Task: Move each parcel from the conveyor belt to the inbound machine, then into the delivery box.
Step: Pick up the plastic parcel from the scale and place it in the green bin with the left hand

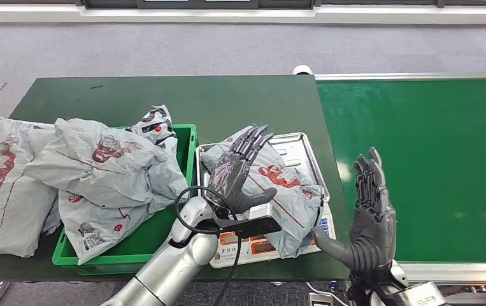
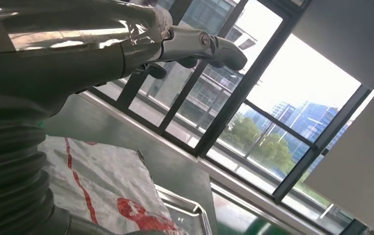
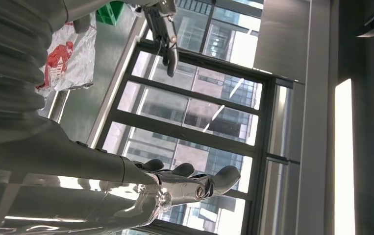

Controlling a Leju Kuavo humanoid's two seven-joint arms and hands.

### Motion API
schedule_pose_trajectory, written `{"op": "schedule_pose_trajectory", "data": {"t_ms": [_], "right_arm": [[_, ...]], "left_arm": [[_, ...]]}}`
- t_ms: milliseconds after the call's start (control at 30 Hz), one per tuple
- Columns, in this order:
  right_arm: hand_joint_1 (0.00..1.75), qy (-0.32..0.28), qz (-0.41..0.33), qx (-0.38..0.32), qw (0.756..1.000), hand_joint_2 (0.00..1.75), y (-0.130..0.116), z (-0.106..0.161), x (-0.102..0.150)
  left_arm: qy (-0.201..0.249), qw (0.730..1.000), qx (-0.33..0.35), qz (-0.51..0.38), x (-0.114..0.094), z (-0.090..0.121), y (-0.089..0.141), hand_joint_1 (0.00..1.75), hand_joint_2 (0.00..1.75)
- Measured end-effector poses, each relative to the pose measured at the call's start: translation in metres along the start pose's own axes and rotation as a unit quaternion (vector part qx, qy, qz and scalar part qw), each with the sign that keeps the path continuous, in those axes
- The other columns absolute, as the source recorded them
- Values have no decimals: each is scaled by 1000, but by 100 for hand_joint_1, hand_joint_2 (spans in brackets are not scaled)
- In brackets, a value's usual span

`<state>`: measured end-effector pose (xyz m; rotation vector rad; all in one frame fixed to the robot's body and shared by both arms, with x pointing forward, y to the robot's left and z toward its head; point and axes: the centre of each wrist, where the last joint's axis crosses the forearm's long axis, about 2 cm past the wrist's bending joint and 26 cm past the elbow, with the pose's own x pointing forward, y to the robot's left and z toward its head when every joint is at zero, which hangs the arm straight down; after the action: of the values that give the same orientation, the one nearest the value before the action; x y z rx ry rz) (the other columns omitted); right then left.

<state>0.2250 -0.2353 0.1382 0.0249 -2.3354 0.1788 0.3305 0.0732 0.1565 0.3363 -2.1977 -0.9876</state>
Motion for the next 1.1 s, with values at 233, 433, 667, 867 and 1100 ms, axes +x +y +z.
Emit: {"op": "schedule_pose_trajectory", "data": {"t_ms": [233, 433, 667, 867, 1100], "right_arm": [[0, 3, -2, 4, 1000, 175, 1, -1, -3], [0, 3, -9, 16, 1000, 175, 2, -4, -5], [0, 4, -17, 25, 1000, 175, 7, -6, -5], [0, 2, -20, 27, 999, 175, 9, -7, -4], [0, -1, -28, 30, 999, 175, 12, -12, -4]], "left_arm": [[13, 996, -84, 22, 1, -5, -21, 0, 175], [17, 982, -188, 34, -1, 1, -39, 0, 175], [12, 960, -274, 47, 1, 6, -53, 0, 175], [7, 949, -312, 44, -2, 8, -57, 13, 175], [-14, 938, -345, 38, -5, 13, -61, 175, 175]]}}
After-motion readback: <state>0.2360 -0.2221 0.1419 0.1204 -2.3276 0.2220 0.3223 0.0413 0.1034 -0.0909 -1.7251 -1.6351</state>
